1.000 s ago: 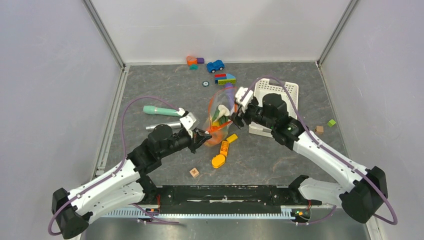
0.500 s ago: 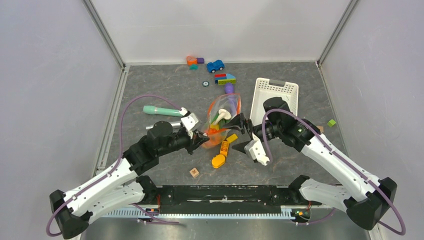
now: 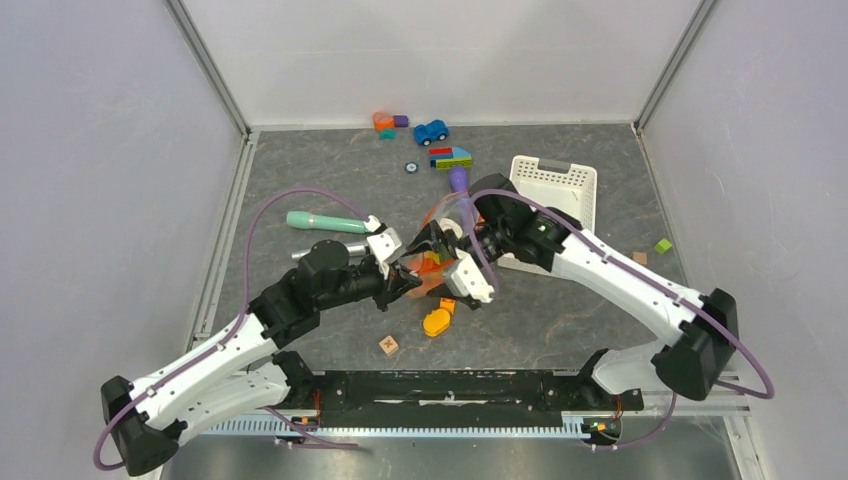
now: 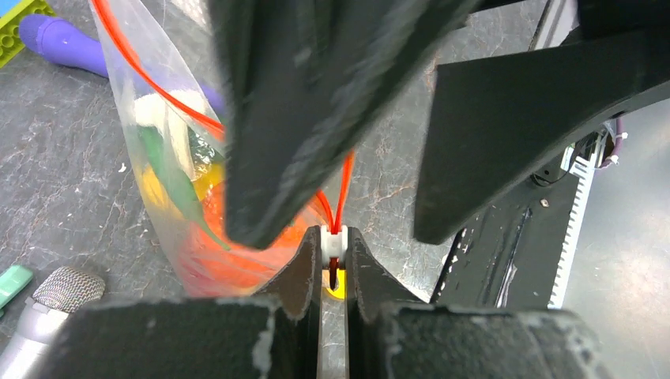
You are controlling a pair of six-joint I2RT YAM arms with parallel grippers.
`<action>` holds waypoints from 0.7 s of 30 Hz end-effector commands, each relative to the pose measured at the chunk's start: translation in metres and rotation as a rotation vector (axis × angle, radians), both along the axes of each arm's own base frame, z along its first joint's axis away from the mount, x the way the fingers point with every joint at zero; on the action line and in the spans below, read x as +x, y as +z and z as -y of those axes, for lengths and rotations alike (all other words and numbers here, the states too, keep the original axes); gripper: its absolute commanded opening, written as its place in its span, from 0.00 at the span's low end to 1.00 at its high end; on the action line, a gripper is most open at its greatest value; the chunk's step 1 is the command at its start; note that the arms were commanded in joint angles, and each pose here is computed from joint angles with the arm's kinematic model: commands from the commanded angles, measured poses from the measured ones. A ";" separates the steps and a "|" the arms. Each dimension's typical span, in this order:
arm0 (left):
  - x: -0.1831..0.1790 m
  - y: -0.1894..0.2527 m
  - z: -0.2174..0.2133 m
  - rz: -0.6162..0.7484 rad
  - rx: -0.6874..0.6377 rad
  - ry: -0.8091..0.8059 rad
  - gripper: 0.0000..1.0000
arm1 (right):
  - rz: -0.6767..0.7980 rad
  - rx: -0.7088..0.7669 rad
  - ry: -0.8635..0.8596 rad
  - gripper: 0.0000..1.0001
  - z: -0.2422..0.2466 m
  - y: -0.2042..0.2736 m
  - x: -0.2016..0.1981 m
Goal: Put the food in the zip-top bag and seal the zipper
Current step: Zip the zipper food storage bag at the center of the board.
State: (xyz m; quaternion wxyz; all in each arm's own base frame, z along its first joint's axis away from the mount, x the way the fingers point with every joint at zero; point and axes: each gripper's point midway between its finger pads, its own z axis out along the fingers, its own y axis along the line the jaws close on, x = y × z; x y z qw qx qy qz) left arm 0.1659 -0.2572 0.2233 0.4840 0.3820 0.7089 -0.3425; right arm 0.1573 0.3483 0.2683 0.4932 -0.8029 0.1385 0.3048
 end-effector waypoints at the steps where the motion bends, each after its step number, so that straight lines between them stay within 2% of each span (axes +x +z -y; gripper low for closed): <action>1: -0.005 0.024 0.001 0.067 -0.034 -0.041 0.02 | -0.035 -0.056 -0.068 0.93 -0.013 0.002 0.017; 5: -0.004 0.023 0.000 0.078 -0.041 -0.031 0.02 | -0.060 -0.117 -0.106 0.87 -0.015 -0.010 0.026; 9: -0.003 0.023 -0.002 0.087 -0.044 -0.025 0.02 | -0.065 -0.173 -0.192 0.71 -0.013 -0.019 0.041; 19: 0.002 0.019 -0.010 0.109 -0.008 0.012 0.02 | -0.036 -0.226 -0.286 0.19 -0.001 -0.023 0.052; 20: 0.002 0.019 -0.011 0.110 -0.009 0.014 0.07 | -0.038 -0.225 -0.289 0.14 -0.001 -0.022 0.052; 21: 0.002 0.019 -0.011 0.111 -0.013 0.017 0.19 | -0.046 -0.222 -0.288 0.10 -0.001 -0.021 0.051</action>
